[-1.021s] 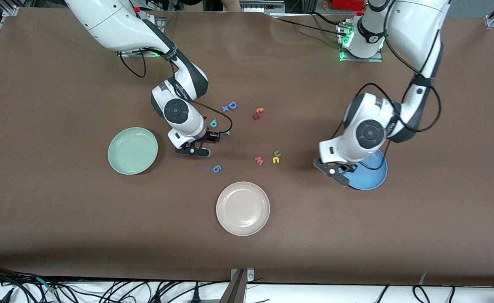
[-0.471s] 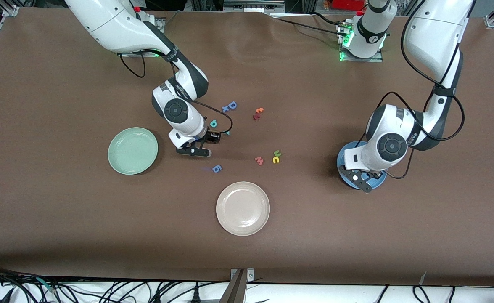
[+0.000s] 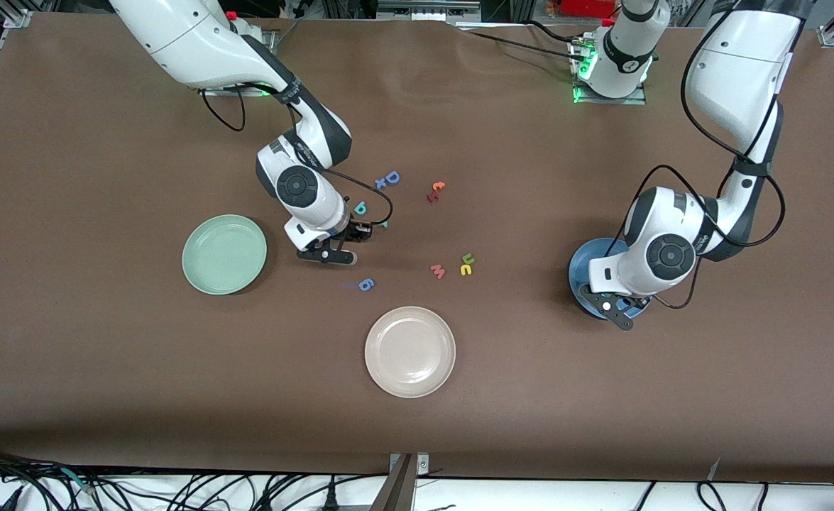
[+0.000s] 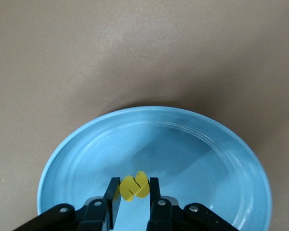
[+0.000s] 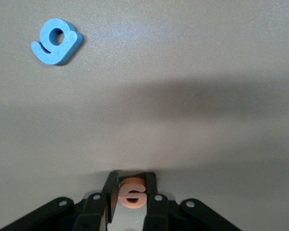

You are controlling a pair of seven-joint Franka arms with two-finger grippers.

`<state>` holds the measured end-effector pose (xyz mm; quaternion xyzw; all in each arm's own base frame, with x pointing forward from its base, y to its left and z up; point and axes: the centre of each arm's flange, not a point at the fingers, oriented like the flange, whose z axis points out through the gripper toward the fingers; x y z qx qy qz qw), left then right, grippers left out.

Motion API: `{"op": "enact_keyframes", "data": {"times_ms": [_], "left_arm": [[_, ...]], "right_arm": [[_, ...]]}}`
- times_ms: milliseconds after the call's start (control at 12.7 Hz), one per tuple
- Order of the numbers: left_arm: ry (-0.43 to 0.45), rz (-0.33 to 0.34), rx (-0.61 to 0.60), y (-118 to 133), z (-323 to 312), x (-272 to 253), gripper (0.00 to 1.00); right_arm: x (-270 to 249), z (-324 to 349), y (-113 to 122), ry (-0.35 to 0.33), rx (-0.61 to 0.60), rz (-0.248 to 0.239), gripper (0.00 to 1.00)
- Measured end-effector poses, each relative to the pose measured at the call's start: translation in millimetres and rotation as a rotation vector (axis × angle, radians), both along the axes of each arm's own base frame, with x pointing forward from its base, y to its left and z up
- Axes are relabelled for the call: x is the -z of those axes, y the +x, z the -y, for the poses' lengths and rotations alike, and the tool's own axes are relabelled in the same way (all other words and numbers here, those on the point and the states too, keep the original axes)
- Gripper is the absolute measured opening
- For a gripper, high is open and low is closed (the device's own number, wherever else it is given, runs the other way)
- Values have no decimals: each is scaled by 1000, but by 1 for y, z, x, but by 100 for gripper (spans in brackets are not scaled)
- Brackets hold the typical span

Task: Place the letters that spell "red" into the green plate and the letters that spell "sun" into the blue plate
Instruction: 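Drop the z onto the blue plate while the right gripper carries the 6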

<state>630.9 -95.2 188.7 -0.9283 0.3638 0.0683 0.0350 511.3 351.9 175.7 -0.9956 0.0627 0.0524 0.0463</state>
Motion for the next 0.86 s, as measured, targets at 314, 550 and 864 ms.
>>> {"op": "enact_keyframes", "data": {"times_ms": [314,550,864], "left_arm": [[-3,1,4,1,-2,2,75],[-11,3,18,1,7,-1,100],[-23,-3,44,0,30,-22,100]], "right_arm": [[-7,0,2,-4,-1,2,28],[-49,20,18,-64,-19,-27,28],[-108,110,61,-113,-126,-100,28]]}}
